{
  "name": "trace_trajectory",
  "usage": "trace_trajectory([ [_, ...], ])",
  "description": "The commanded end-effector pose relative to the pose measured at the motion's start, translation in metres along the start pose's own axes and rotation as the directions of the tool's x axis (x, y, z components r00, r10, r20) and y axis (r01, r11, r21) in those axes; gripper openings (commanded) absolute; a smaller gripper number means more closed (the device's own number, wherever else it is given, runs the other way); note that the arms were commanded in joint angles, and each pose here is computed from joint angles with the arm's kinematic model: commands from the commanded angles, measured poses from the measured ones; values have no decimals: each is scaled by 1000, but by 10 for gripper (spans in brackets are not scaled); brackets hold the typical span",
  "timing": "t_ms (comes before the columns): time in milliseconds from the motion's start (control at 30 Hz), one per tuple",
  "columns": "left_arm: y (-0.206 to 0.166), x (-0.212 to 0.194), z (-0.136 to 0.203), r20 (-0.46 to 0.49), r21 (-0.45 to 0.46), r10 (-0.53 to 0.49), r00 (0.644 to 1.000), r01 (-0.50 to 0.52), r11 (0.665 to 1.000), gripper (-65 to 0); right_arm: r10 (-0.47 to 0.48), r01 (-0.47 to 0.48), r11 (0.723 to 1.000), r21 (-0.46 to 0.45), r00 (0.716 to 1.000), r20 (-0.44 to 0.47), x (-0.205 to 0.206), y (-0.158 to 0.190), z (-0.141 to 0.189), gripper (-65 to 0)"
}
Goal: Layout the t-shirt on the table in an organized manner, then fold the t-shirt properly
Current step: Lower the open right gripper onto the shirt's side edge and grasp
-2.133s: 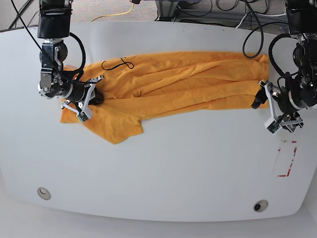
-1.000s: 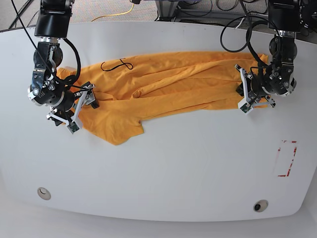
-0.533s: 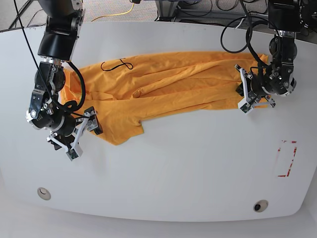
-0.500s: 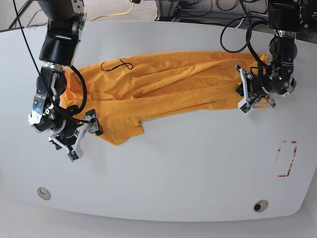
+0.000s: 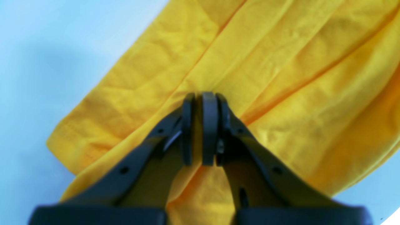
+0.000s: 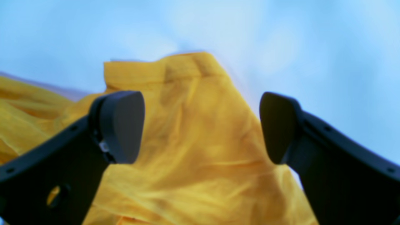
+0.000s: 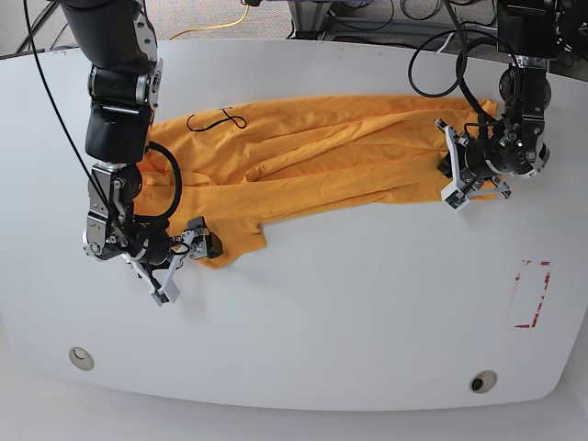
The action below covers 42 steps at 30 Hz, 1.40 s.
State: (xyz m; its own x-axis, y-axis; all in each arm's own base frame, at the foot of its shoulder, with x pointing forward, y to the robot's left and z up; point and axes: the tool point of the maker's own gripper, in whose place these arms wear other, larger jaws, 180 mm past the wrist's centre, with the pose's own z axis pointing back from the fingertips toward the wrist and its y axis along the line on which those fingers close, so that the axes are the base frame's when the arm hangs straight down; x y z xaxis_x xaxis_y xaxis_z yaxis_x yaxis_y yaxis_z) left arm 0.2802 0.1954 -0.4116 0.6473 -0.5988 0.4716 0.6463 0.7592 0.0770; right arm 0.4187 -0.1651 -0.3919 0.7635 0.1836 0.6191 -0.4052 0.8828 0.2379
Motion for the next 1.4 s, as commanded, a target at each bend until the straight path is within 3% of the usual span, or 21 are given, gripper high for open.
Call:
trace_trajectory([
  [0,9,7,7,21,24,-14,1000,14,1000,-624,-3,3,1000,-8,998,69,20,-8,6,-101],
  [333,10,7,7,22,26,-13,1000,13,1000,-624,-88,87,996,21,993,76,-1,-11,-10,-103],
  [533,11,8,7,24,27,-14,1000,13,1000,-624,-90,88,996,20,993,77,-3,-12,-10,-120],
  [633,11,8,7,24,27,-14,1000,13,1000,-624,-90,89,996,21,993,76,-4,-11,-10,-220],
  [767,11,9,8,25,28,-14,1000,14,1000,-624,-91,89,996,26,993,77,-3,-9,-12,-434],
  [900,11,9,8,25,28,-14,1000,14,1000,-624,-73,71,997,29,995,66,-3,-6,-14,-582],
  [1100,11,9,7,24,28,-13,1000,13,1000,-624,29,-31,999,37,998,59,11,10,-13,-590],
  [1367,11,7,6,21,25,-12,1000,11,1000,-624,138,-136,990,-38,990,34,27,12,23,-590],
])
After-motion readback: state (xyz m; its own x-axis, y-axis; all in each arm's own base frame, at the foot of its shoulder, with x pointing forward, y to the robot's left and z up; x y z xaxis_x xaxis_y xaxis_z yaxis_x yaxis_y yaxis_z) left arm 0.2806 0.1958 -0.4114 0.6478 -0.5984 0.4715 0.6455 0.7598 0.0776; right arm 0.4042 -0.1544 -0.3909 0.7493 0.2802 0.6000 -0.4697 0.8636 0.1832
